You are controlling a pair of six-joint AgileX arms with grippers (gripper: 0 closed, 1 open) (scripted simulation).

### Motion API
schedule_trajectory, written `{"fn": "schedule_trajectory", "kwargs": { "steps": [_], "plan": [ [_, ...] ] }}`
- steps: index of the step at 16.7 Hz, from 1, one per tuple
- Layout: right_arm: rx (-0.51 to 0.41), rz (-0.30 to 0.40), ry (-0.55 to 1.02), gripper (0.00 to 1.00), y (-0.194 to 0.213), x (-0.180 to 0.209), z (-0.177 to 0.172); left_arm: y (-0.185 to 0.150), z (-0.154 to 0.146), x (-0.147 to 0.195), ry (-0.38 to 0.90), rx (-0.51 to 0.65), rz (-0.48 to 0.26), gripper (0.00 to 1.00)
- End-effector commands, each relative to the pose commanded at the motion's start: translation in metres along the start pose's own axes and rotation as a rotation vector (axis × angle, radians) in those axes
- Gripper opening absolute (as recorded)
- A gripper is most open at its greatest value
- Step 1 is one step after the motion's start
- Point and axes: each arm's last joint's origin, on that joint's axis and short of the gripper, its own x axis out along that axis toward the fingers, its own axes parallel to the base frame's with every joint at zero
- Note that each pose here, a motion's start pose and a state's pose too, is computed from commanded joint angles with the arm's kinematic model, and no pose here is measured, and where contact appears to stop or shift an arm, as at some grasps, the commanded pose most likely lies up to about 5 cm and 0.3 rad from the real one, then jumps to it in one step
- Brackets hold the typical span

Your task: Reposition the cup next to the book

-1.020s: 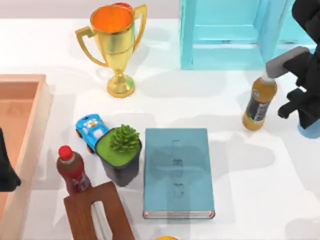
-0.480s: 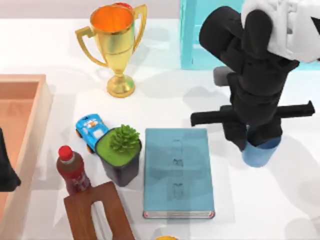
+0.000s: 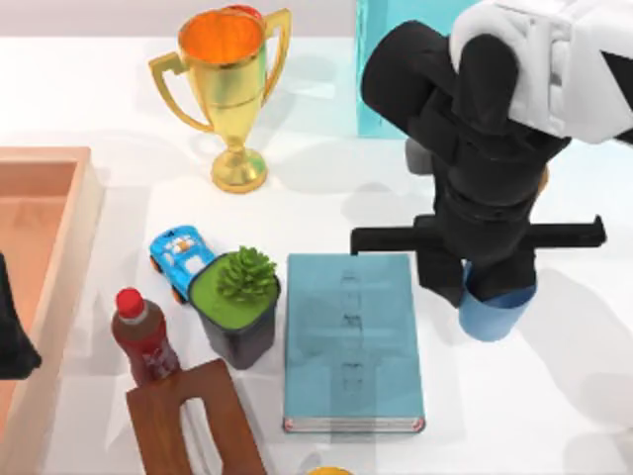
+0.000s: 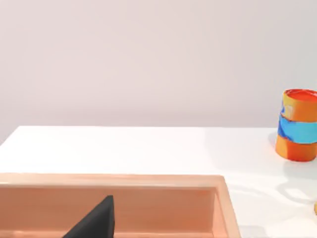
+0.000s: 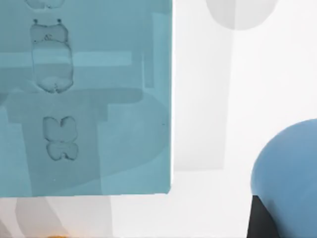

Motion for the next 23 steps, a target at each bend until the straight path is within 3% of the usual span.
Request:
{"fn": "schedule_trajectory", "kwargs": {
  "steps": [4, 11, 15, 23],
  "plan": [
    [0.004, -0.003, 0.005, 0.00, -0.001, 0.006, 0.001, 0.000, 0.000, 0.000, 0.000, 0.000, 0.000, 1.00],
    [0.000, 0.001, -0.001, 0.00, -0.008, 0.062, 0.000, 0.000, 0.000, 0.000, 0.000, 0.000, 0.000, 1.00],
    [0.000, 0.000, 0.000, 0.00, -0.008, 0.064, -0.001, 0.000, 0.000, 0.000, 0.000, 0.000, 0.000, 1.00],
    [0.000, 0.000, 0.000, 0.60, -0.008, 0.064, -0.001, 0.000, 0.000, 0.000, 0.000, 0.000, 0.000, 1.00]
  ]
}}
